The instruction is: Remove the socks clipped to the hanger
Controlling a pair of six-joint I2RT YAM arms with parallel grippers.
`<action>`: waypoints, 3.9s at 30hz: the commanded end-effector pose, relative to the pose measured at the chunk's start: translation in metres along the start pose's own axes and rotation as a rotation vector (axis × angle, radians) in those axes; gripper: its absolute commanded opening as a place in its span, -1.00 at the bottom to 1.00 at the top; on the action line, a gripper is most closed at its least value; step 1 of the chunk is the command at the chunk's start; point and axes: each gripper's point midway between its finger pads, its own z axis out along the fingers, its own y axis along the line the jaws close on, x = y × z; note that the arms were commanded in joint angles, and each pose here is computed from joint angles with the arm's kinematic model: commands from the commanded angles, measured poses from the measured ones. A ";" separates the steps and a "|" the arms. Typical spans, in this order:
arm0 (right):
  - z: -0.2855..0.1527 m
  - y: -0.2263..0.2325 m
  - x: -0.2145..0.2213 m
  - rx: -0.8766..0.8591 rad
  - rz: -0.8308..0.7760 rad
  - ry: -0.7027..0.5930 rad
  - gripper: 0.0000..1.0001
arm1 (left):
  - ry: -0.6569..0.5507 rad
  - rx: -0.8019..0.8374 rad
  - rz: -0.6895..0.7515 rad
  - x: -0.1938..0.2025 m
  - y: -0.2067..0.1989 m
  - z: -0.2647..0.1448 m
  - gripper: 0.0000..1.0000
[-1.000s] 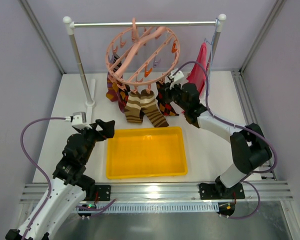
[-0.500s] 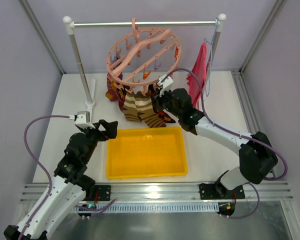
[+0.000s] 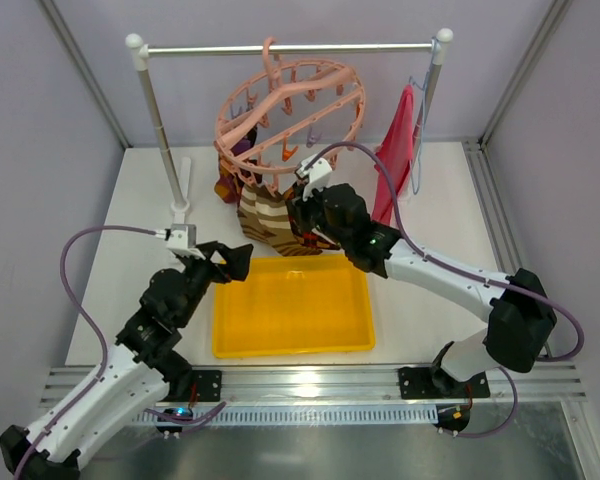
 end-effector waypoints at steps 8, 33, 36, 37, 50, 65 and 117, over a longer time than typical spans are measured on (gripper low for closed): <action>-0.024 0.015 -0.046 0.026 0.106 -0.080 -0.90 | -0.037 0.057 0.045 0.002 -0.042 0.033 0.99; -0.050 0.042 -0.048 -0.005 0.196 -0.078 -0.90 | -0.062 0.239 -0.042 0.019 -0.134 0.055 0.99; -0.051 0.042 -0.047 -0.006 0.197 -0.072 -0.91 | -0.058 0.228 -0.024 0.025 -0.141 0.060 0.99; -0.052 0.042 -0.047 -0.011 0.195 -0.071 -0.90 | -0.062 0.223 -0.023 0.023 -0.144 0.063 0.99; -0.061 0.034 -0.041 0.014 0.179 -0.059 -0.90 | -0.072 0.165 -0.010 0.034 -0.150 0.086 0.69; -0.074 0.031 -0.034 0.009 0.186 -0.058 -0.88 | -0.046 0.173 0.042 0.050 -0.154 0.086 -1.00; -0.020 0.027 -0.082 0.095 0.007 -0.107 0.89 | 0.076 0.235 0.092 0.054 -0.117 0.018 -1.00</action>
